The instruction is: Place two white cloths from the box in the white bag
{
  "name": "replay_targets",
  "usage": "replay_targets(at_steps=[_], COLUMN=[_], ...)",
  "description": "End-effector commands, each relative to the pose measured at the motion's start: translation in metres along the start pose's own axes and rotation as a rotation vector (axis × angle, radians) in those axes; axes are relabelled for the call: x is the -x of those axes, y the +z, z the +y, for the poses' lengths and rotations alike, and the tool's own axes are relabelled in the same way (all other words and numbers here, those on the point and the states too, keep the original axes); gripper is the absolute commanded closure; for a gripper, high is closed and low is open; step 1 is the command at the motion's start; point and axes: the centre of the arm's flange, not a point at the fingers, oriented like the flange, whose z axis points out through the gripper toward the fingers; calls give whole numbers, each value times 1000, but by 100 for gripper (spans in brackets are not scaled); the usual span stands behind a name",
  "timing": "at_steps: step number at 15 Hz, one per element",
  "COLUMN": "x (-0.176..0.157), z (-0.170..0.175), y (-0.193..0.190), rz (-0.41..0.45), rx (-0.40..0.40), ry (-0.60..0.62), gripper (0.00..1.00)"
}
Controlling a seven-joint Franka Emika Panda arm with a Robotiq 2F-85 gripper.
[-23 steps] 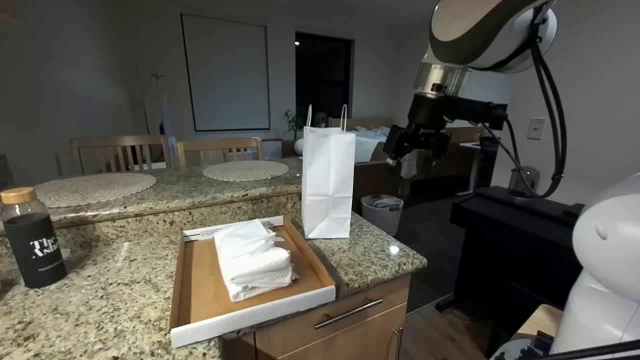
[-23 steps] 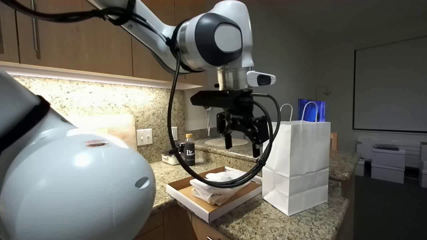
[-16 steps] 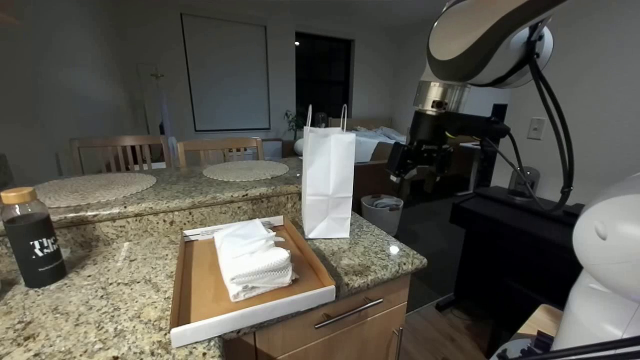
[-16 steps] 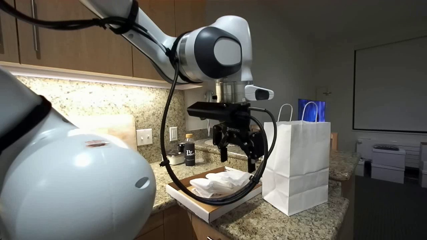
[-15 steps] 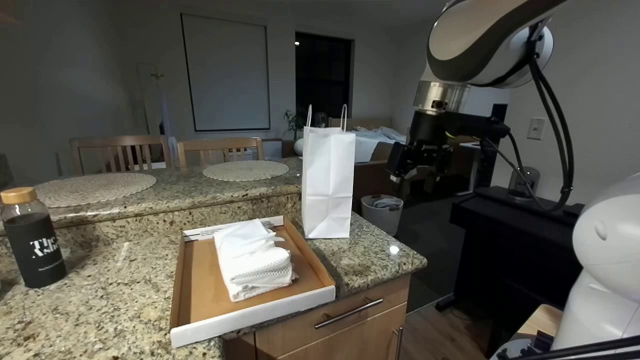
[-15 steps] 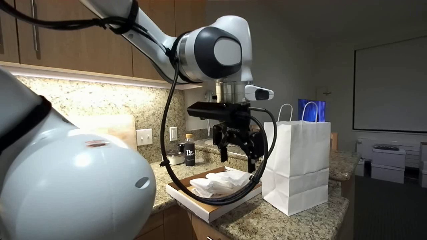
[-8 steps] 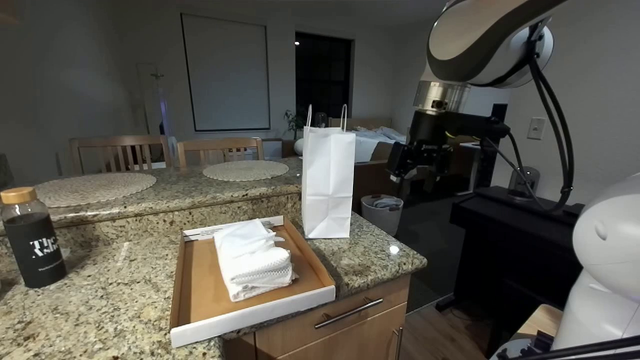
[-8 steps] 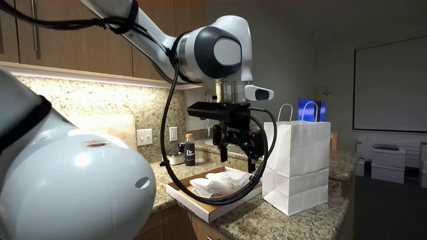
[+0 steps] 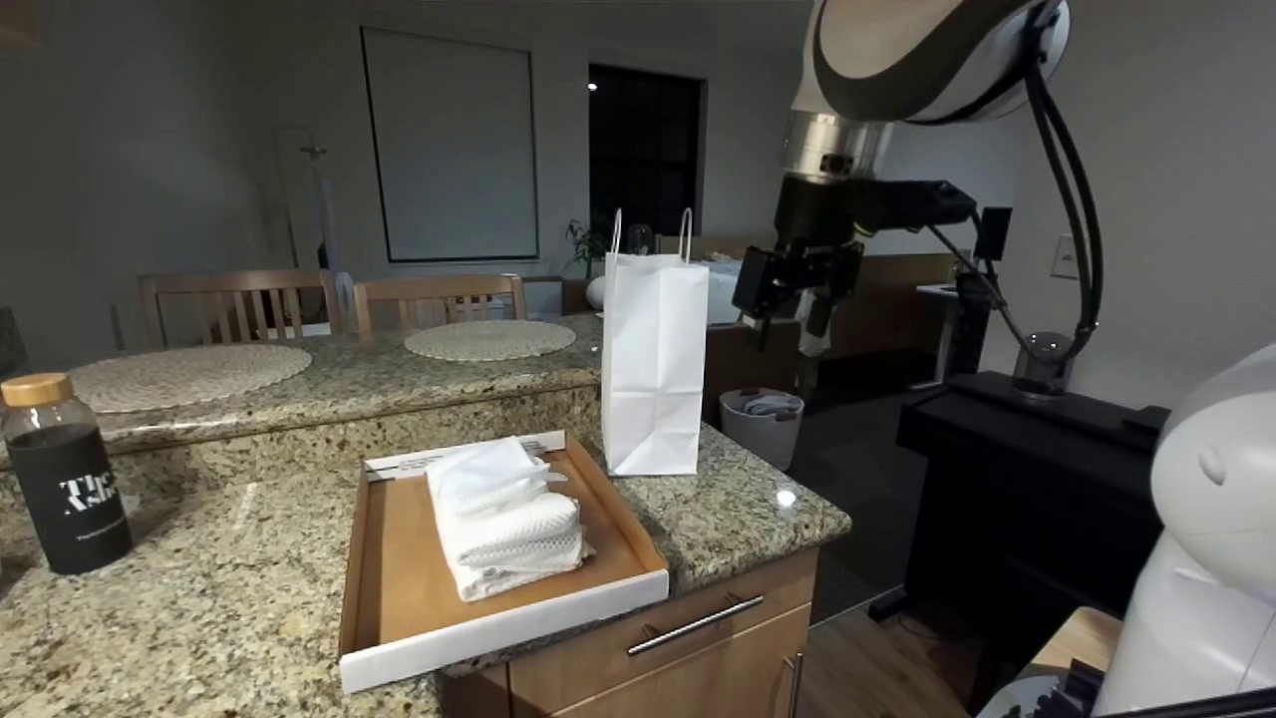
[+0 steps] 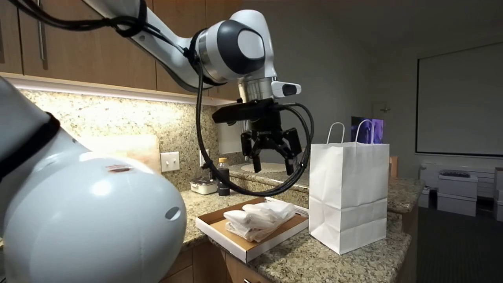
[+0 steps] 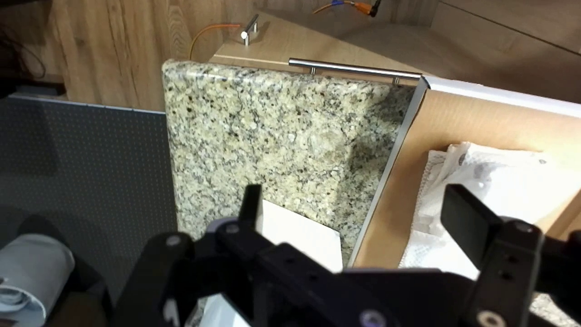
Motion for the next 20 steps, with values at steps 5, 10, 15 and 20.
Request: replay_targets(at_steps=[5,10,15,20], x=[-62,-97,-124,-127], z=[-98,-156,-178,-189], y=[-44,-20,41,62], rz=[-48,-89,-39,137], rx=[188,273,404,202], ry=[-352,-553,-733,-832], gripper=[0,0,0,0])
